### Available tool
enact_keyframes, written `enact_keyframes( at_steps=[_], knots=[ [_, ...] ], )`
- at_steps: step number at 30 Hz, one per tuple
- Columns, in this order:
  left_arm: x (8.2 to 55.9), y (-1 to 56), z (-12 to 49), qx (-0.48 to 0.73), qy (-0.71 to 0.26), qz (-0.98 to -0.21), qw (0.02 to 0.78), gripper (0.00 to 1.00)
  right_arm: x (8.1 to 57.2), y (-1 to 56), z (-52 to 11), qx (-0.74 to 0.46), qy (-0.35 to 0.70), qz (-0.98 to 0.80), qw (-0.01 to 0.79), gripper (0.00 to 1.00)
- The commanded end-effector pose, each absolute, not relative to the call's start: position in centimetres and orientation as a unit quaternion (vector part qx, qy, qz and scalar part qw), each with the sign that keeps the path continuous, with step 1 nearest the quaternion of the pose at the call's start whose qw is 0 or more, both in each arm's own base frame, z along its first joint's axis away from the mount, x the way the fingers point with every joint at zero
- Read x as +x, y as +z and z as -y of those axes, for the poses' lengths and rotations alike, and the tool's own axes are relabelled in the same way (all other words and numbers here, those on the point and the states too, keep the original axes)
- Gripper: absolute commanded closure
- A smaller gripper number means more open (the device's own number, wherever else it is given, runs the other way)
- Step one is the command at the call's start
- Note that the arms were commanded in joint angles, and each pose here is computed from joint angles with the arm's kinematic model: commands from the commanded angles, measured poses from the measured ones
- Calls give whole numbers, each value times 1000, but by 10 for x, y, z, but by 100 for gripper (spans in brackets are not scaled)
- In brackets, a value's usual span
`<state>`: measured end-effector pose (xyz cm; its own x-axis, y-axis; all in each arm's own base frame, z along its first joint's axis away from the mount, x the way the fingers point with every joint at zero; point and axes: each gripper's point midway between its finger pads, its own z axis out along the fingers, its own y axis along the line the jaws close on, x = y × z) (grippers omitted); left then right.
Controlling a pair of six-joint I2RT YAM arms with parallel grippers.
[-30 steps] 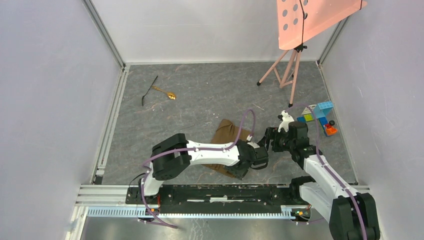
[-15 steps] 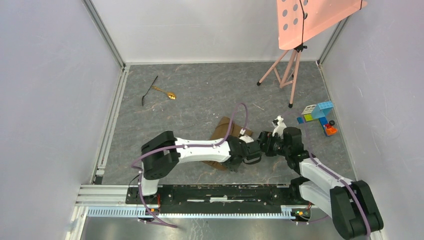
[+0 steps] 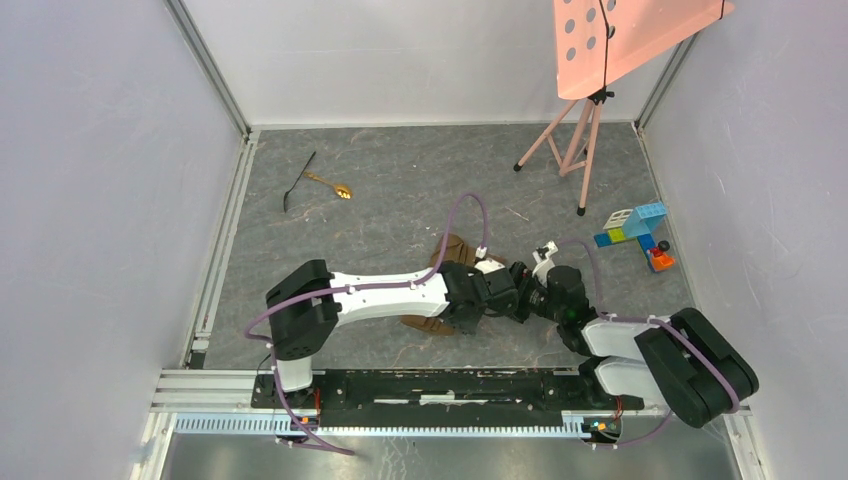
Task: Fold the napkin into a case and place the utensils inside
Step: Pass from the left arm to the right
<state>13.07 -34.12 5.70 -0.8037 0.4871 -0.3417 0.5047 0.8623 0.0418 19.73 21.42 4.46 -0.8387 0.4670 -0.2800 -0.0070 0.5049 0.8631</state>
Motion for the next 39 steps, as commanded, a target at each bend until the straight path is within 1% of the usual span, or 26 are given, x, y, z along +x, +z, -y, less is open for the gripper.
enact_keyframes(
  at_steps=[1, 7, 11, 17, 23, 30, 32, 33, 34, 35, 36, 37, 39],
  knots=[
    [133, 81, 349, 267, -62, -941, 197, 96, 199, 38, -214, 180, 471, -828, 247, 15],
    [131, 86, 346, 266, -69, -941, 198, 96, 202, 28, -210, 196, 455, -831, 252, 16],
    [132, 86, 346, 267, -69, -941, 198, 96, 212, 30, -211, 204, 455, -826, 262, 21],
    [129, 80, 346, 271, -68, -941, 191, 96, 228, 25, -199, 213, 427, -830, 288, 29],
    [128, 79, 346, 268, -72, -942, 189, 97, 241, 26, -194, 205, 411, -832, 311, 42],
    [127, 78, 348, 270, -76, -942, 187, 97, 253, 30, -193, 194, 402, -831, 331, 59],
    [126, 79, 350, 271, -82, -941, 186, 96, 256, 32, -193, 186, 399, -832, 339, 72],
    [125, 80, 353, 272, -89, -940, 184, 94, 257, 32, -193, 178, 395, -834, 343, 80],
    [122, 81, 356, 274, -98, -940, 179, 89, 259, 31, -193, 170, 389, -837, 345, 89],
    [120, 84, 360, 274, -113, -938, 178, 76, 259, 29, -193, 155, 381, -843, 347, 98],
    [117, 88, 365, 274, -133, -937, 172, 67, 261, 31, -194, 137, 380, -845, 352, 100],
    [116, 93, 369, 271, -158, -935, 166, 58, 262, 31, -195, 117, 375, -849, 354, 100],
    [121, 104, 371, 256, -195, -933, 161, 48, 264, 32, -198, 82, 368, -856, 355, 100]
  ],
)
